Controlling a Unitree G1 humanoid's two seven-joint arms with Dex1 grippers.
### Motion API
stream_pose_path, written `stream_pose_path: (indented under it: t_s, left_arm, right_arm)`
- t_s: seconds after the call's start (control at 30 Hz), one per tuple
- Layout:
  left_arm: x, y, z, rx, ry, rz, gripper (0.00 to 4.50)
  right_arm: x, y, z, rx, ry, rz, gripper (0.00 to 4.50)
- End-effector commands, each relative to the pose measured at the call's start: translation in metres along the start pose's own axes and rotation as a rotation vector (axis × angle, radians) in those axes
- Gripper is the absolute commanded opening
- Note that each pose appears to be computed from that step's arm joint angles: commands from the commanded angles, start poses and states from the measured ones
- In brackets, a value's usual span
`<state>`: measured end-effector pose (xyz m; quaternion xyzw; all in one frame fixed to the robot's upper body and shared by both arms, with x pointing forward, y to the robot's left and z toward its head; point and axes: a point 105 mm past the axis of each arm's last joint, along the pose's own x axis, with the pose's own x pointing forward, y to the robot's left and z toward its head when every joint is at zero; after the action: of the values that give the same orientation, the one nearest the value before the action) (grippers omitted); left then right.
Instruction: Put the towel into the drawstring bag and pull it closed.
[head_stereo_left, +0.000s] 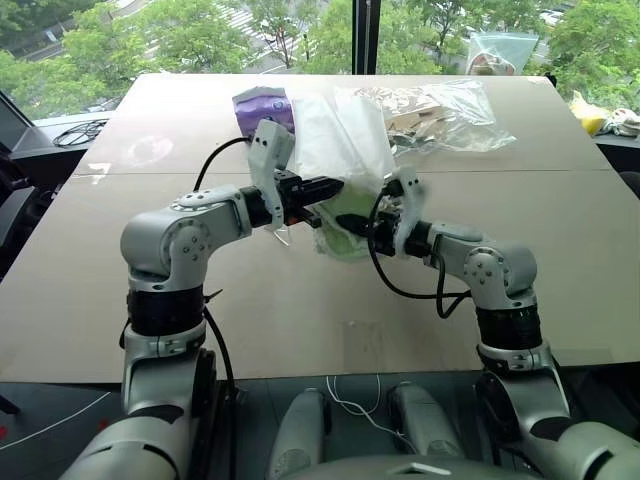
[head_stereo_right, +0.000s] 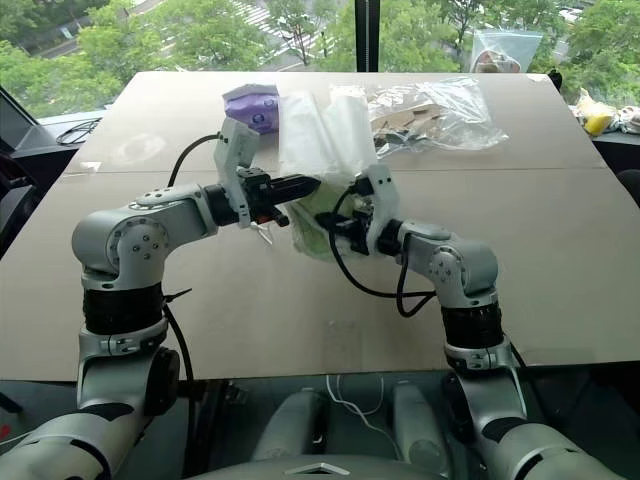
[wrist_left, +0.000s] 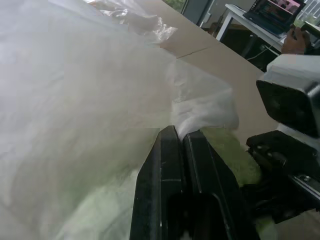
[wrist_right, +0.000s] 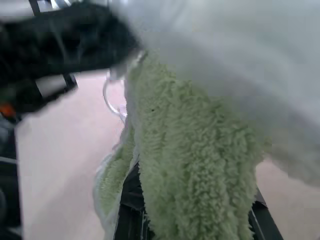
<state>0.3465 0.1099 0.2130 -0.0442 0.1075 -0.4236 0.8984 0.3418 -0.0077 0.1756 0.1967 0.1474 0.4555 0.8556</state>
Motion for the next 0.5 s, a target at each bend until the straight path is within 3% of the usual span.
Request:
stream_pose_path:
  t_s: [0.03,0.17,0.33,0.5]
  left_arm:
    - [-0.001,-0.009,0.003,0.046,-0.014,-0.033,0.0]
    - [0.003,-0.013,0.004,0.042,-0.027,-0.049,0.0]
    - [0.009,-0.022,0.007,0.036,-0.037,-0.085,0.0]
    - [0.016,-0.03,0.019,0.02,-0.073,-0.125,0.0]
  right_arm:
    - [-0.007,0.007,0.041,0.123,-0.192,0.041,0.12]
    - [-0.002,0.004,0.057,0.182,-0.322,-0.029,0.12]
    - [0.016,-0.004,0.058,0.208,-0.421,-0.171,0.12]
    - [0.029,0.0,0.066,0.277,-0.517,-0.206,0.12]
